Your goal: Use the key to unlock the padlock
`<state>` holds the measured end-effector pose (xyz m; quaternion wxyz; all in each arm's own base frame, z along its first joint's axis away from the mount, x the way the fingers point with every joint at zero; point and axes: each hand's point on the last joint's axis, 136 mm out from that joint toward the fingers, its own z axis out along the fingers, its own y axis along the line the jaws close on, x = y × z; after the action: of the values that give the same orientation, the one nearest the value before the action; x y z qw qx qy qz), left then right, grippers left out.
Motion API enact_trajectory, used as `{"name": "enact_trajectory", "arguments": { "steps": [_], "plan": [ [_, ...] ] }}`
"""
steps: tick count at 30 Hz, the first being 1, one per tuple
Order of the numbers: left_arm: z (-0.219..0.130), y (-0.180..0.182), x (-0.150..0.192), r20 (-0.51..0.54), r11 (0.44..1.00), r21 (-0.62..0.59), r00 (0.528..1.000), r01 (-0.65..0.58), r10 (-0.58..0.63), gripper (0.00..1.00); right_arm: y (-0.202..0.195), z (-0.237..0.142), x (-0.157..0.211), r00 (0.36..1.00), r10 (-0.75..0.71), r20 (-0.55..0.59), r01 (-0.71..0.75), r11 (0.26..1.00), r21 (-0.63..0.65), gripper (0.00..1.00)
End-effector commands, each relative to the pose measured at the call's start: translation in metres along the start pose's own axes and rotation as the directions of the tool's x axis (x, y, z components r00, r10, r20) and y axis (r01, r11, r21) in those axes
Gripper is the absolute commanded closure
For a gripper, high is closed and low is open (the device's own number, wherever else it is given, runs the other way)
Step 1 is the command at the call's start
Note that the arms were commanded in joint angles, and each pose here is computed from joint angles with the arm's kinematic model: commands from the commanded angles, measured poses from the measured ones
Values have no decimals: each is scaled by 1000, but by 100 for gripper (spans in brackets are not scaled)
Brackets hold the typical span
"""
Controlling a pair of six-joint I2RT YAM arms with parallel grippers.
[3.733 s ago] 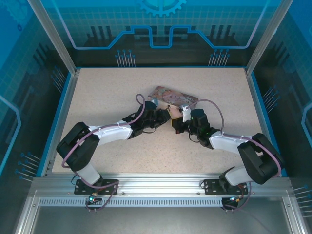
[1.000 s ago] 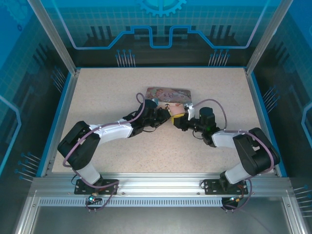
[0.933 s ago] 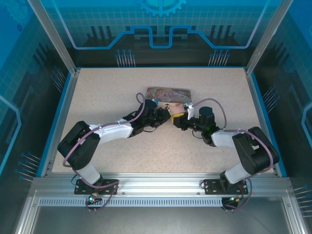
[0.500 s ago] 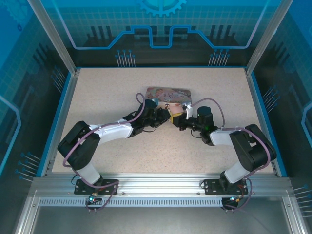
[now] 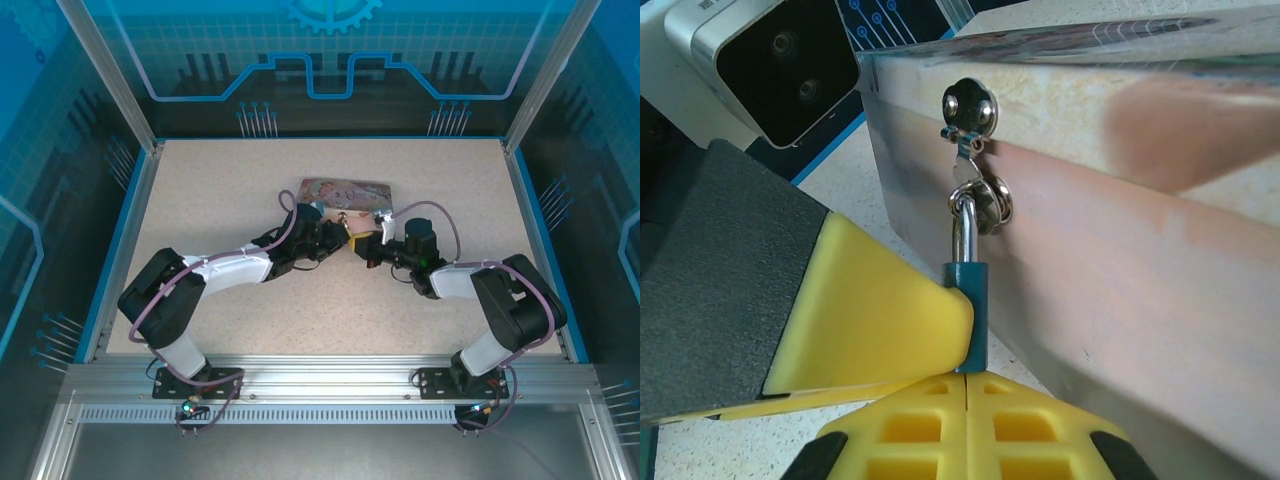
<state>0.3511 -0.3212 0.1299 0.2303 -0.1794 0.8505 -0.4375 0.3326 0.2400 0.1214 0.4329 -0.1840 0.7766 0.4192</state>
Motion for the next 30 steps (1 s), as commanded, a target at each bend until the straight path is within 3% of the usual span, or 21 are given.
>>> {"name": "enact_trajectory", "arguments": {
  "steps": [1, 3, 9, 13, 20, 28, 30],
  "plan": [
    [-3, -21, -1, -5, 998, 68, 1000, -9, 9, 100, 7, 7, -33, 996, -42, 82, 44, 999, -23, 100],
    [-4, -22, -2, -1, 998, 68, 1000, -9, 9, 100, 8, 7, -32, 997, -45, 68, 47, 998, -30, 99],
    [-4, -22, -6, 11, 998, 66, 1000, -16, 15, 100, 6, -9, -4, 999, -47, 19, 47, 999, 0, 79],
    [-4, -25, -7, 13, 997, 71, 1000, -19, 19, 100, 6, -15, 11, 999, -34, -7, 34, 999, 4, 72],
    [-5, -25, -7, 13, 997, 70, 1000, -19, 19, 100, 6, -11, 16, 1000, -19, -18, 19, 1000, -14, 71],
    [-11, -17, -9, 28, 998, 37, 998, -56, 55, 100, -16, -32, 25, 999, 24, -40, -20, 993, 116, 64],
    [-16, -15, -12, 41, 997, 33, 996, -76, 75, 93, -15, -35, 29, 998, 39, -55, -32, 992, 120, 60]
  ]
}}
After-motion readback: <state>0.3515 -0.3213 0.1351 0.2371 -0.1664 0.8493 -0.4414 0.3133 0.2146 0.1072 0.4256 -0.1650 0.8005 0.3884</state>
